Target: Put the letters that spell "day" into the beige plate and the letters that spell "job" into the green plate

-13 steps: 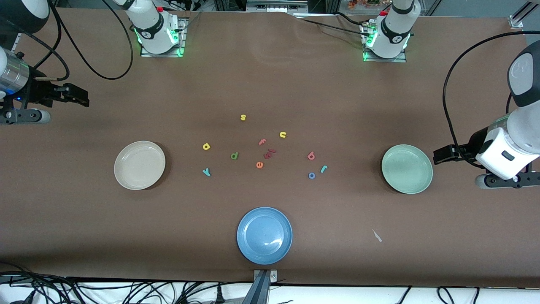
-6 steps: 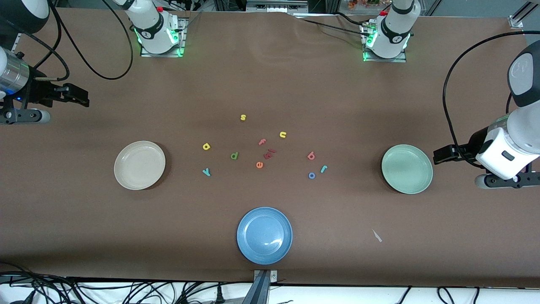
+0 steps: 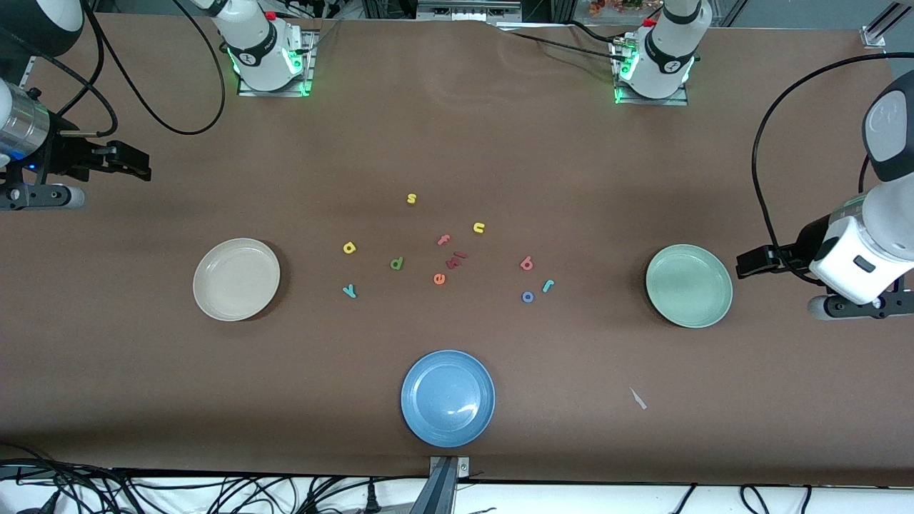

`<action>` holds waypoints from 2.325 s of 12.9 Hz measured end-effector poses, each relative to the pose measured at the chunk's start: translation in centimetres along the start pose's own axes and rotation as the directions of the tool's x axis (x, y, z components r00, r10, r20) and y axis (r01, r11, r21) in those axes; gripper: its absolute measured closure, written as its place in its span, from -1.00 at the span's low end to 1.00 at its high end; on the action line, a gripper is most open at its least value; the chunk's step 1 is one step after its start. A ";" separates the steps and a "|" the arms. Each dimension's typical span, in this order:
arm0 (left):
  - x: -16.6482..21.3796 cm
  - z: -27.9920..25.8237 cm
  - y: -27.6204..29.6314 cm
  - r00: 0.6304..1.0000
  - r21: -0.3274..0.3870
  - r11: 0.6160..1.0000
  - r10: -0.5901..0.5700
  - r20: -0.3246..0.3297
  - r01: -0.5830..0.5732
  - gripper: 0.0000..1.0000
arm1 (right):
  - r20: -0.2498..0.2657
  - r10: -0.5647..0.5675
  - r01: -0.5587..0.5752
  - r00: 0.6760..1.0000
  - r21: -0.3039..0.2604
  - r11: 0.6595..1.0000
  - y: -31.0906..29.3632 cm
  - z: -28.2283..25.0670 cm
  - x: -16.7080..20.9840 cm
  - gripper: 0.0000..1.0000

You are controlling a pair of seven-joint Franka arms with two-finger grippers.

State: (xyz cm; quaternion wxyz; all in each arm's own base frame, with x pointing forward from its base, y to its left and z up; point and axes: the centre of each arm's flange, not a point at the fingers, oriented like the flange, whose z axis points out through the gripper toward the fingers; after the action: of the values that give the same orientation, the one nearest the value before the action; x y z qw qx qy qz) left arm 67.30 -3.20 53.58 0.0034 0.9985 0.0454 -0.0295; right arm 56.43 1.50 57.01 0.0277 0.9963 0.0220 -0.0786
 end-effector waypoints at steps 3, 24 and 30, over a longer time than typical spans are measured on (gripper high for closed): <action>0.4 0.9 -0.7 1.000 0.001 1.000 -0.011 0.012 0.011 -1.00 | 0.000 0.000 0.000 1.000 0.000 1.000 0.0 0.0 0.0 -1.00; 0.9 1.2 -1.7 0.989 0.001 0.989 0.146 0.006 -0.146 -1.00 | 0.000 -0.001 0.001 1.000 0.000 1.000 0.0 0.0 0.0 -1.00; 0.8 1.6 -0.9 0.987 -0.001 0.987 0.158 0.015 -0.158 -1.00 | 0.000 -0.002 0.002 1.000 0.000 1.000 -0.1 0.0 0.0 -1.00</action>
State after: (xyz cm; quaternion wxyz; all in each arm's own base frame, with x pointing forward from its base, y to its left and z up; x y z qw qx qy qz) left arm 67.95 -2.20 51.88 0.0058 0.9987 -0.0340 -0.0364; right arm 56.44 1.59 56.98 0.0278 0.9962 0.0229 -0.0788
